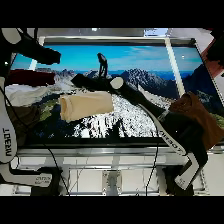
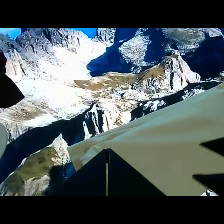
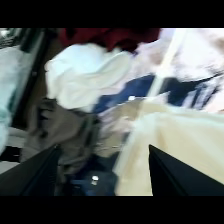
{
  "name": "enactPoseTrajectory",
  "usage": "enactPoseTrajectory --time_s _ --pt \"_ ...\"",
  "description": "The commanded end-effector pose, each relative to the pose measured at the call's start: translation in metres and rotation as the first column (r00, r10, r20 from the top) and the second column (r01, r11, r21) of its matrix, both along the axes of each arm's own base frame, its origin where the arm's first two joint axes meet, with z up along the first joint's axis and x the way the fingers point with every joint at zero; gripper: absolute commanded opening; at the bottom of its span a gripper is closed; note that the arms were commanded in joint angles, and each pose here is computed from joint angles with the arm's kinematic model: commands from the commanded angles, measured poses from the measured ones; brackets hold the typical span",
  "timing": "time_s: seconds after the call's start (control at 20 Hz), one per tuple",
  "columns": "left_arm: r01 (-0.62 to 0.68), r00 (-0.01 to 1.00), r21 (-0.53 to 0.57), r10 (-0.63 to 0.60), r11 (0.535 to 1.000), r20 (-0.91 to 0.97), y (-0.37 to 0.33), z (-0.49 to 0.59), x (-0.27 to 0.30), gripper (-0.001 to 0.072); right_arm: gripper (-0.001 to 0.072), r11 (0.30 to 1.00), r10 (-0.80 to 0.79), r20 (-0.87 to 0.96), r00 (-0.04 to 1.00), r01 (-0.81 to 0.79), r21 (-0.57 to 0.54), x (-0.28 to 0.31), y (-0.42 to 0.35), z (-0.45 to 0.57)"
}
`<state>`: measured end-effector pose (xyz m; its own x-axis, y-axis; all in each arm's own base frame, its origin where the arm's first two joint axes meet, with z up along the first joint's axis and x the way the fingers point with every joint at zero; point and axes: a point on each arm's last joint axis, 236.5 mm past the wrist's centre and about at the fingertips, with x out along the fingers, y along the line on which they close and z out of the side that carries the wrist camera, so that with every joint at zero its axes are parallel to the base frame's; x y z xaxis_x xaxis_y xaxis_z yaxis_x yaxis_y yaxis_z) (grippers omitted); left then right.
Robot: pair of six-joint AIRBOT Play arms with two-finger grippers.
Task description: Fold the shirts.
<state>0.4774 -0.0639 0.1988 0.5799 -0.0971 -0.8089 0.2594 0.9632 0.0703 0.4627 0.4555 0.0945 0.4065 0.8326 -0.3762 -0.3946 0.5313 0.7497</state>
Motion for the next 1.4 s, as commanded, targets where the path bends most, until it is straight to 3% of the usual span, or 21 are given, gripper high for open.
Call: enactPoseTrajectory --time_s 0.0,0.1,0.2,0.35,0.65,0.85,1.0,1.15,1.2,1.3,1.35 --pt "0.0 1.0 0.003 0.0 1.0 0.002 0.001 0.001 0.0 0.0012 0.0617 0.961 -0.021 -0.046 0.999 0.007 -0.275 0.028 -0.086 -0.054" --pt "0.0 1.0 0.001 0.0 1.0 0.021 0.001 0.004 0.003 0.0012 0.0618 0.898 -0.169 -0.211 0.963 0.062 -0.436 0.036 -0.161 -0.102" --pt "-0.001 0.999 -0.002 0.001 1.0 0.039 0.0 0.006 0.007 0.0012 0.0619 0.894 -0.197 -0.388 0.9 0.002 -0.449 0.024 -0.2 -0.135" --pt "-0.003 0.999 -0.004 0.003 1.0 0.037 0.0 0.004 0.008 0.0012 0.0622 0.951 -0.083 -0.519 0.85 -0.087 -0.296 0.014 -0.199 -0.157" --pt "-0.004 0.999 -0.005 0.004 1.0 0.036 0.0 0.003 0.009 0.0012 0.0627 0.995 0.021 -0.569 0.822 -0.072 -0.068 0.017 -0.145 -0.178" --pt "-0.004 0.999 -0.005 0.004 1.0 0.035 0.0 0.003 0.009 0.0012 0.0625 0.998 0.034 -0.588 0.808 -0.056 -0.019 0.011 -0.109 -0.192" --pt "-0.003 0.999 -0.004 0.004 1.0 0.035 0.0 0.003 0.009 0.0012 0.054 0.997 0.058 -0.596 0.801 -0.078 -0.007 0.0 -0.092 -0.192" --pt "0.001 0.999 0.0 -0.001 1.0 0.034 0.0 0.003 0.009 0.0012 0.0189 0.986 0.162 -0.603 0.781 -0.112 0.12 -0.011 -0.075 -0.166" --pt "0.006 0.999 0.004 -0.006 1.0 0.034 0.0 0.003 0.009 0.0012 0.0042 0.97 0.23 -0.568 0.79 -0.14 0.198 -0.013 -0.071 -0.148" --pt "0.011 0.999 0.008 -0.012 1.0 0.033 0.0 0.003 0.008 0.0012 0.0033 0.927 0.324 -0.509 0.798 -0.159 0.341 -0.011 -0.07 -0.111" --pt "0.011 0.999 0.008 -0.011 1.0 0.033 0.0 0.003 0.008 0.0012 0.0032 0.924 0.321 -0.487 0.812 -0.155 0.351 -0.005 -0.077 -0.1"
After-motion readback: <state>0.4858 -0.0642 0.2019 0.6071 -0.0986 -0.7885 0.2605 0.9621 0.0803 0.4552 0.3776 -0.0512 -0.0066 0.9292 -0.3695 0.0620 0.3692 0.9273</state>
